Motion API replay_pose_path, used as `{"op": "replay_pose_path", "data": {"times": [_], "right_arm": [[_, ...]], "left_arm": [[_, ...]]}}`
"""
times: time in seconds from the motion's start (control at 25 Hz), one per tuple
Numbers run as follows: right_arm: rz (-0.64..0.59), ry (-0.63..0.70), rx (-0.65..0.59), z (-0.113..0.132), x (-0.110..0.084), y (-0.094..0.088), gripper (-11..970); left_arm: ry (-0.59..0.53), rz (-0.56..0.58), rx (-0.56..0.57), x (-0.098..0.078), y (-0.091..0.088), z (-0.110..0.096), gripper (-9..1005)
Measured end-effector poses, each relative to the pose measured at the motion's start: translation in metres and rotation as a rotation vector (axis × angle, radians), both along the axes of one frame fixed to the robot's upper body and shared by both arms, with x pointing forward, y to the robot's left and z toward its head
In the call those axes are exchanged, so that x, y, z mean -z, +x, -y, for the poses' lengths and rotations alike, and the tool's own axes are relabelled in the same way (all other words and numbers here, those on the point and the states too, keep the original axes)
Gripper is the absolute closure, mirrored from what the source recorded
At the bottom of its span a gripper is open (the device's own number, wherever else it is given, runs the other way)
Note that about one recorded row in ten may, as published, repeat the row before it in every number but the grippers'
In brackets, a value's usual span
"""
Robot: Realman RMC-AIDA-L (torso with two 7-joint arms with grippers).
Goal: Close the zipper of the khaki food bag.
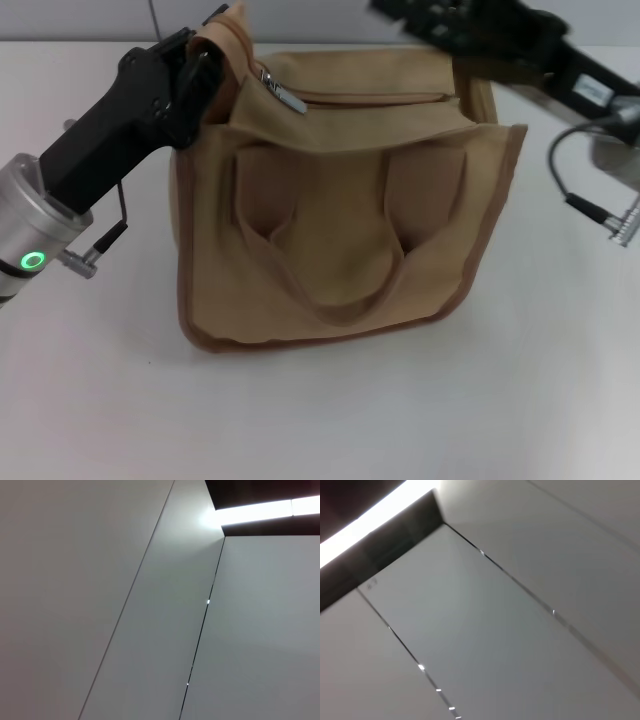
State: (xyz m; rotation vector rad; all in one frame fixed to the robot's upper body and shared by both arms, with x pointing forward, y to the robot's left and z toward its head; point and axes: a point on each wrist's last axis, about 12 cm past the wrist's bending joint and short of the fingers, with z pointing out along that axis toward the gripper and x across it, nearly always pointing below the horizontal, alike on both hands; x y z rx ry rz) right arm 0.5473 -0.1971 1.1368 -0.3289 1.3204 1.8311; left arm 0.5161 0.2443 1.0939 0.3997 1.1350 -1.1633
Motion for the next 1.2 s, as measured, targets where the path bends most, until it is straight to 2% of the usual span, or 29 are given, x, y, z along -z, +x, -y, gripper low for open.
{"op": "replay_pose_path", "data": {"times": [0.12,0.16,0.2,0.32,0.36,0.4,0.52,0.56,0.6,0.76,0.88,0.96,1.2], "right_arm": [[0.257,-0.058,0.193,0.018,0.006,-0.011,124],[0.421,-0.110,0.317,0.022,0.012,-0.019,124],[0.421,-0.110,0.317,0.022,0.012,-0.019,124],[0.659,-0.221,0.465,0.020,0.022,-0.029,124],[0.803,-0.305,0.527,0.014,0.030,-0.034,124],[0.803,-0.305,0.527,0.014,0.030,-0.034,124],[0.925,-0.362,0.575,0.003,0.035,-0.036,124],[1.019,-0.388,0.609,-0.003,0.036,-0.037,124],[1.019,-0.388,0.609,-0.003,0.036,-0.037,124],[1.208,-0.457,0.671,-0.010,0.035,-0.036,125],[1.249,-0.481,0.701,-0.011,0.034,-0.035,125],[1.300,-0.502,0.770,-0.010,0.033,-0.035,125],[1.377,-0.588,0.801,-0.014,0.039,-0.033,125]], "left_arm": [[-0.006,0.004,-0.001,0.001,-0.003,-0.002,965],[-0.008,0.003,-0.003,0.001,-0.004,-0.003,965],[-0.008,0.003,-0.003,0.001,-0.004,-0.003,964],[-0.008,0.004,-0.001,0.001,-0.005,-0.003,964],[-0.009,0.003,0.001,0.001,-0.005,-0.003,964],[-0.009,0.003,0.001,0.001,-0.005,-0.003,965],[-0.012,0.001,0.003,0.001,-0.004,-0.003,965],[-0.012,0.001,0.004,0.001,-0.004,-0.003,965],[-0.012,0.001,0.004,0.001,-0.004,-0.003,965],[-0.015,0.003,0.008,0.000,-0.003,-0.001,964],[-0.016,0.002,0.008,0.000,-0.003,-0.001,964],[-0.020,0.000,0.010,0.000,-0.003,0.000,964],[-0.028,0.002,0.014,-0.002,-0.001,0.002,964]]}}
